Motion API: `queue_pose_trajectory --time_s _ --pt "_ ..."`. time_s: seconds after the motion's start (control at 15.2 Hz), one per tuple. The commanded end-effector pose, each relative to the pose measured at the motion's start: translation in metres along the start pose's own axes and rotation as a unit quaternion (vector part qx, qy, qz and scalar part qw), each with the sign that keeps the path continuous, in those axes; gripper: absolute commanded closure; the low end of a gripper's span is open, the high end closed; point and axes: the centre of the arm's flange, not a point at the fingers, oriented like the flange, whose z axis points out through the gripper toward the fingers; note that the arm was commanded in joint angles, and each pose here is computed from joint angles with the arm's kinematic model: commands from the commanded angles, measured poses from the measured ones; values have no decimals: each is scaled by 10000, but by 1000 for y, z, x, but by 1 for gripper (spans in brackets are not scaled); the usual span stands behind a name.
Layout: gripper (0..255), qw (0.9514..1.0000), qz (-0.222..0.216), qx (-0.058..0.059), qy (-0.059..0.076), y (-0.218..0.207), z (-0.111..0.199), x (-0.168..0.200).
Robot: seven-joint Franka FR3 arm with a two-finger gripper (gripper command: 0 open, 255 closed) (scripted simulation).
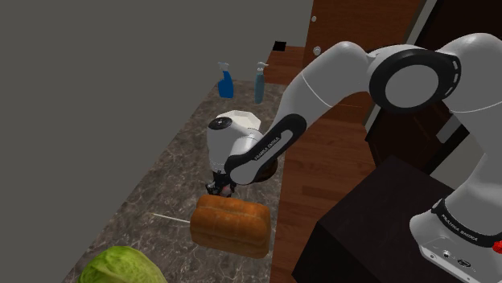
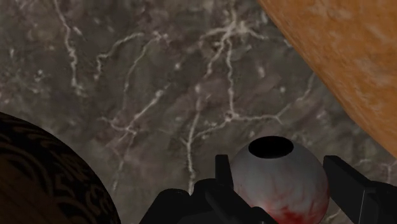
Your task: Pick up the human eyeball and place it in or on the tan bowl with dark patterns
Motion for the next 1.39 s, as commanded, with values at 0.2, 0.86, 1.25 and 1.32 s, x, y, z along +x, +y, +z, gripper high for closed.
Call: queue_pose_trajectory --time_s 0.2,0.86,1.25,1.32 --pt "255 10000 -6 -3 -11 -1 1 -1" --pt "255 10000 -6 -4 -12 -2 -35 -1" --pt "255 10000 -6 -4 -12 -3 -66 -2" --pt "255 10000 -6 -4 -12 -4 -72 -2"
